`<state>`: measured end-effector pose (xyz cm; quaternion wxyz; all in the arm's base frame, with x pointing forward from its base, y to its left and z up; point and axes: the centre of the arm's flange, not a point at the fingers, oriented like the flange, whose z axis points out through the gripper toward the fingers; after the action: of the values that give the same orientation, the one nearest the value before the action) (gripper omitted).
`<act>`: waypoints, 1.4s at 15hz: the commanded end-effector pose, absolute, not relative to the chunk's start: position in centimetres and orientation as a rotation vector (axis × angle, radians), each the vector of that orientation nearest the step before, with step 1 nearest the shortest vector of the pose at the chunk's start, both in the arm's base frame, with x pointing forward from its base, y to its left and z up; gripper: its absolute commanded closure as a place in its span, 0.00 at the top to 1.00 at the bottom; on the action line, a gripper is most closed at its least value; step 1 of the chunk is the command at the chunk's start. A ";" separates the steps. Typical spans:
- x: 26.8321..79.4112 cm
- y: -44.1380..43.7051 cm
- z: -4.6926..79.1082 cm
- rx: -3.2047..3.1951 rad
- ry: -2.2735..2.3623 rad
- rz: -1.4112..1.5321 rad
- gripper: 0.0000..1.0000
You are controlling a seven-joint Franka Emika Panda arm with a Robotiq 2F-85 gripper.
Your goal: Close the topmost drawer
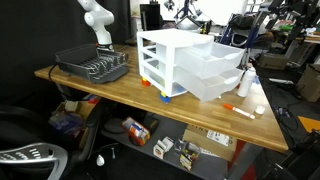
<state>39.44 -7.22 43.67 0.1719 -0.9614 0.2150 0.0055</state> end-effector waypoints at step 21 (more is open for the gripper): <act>29.5 -6.0 38.8 -2.451 0.929 -0.133 1.00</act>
<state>31.92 -6.47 41.68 0.2270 -0.9097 0.3470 -0.0208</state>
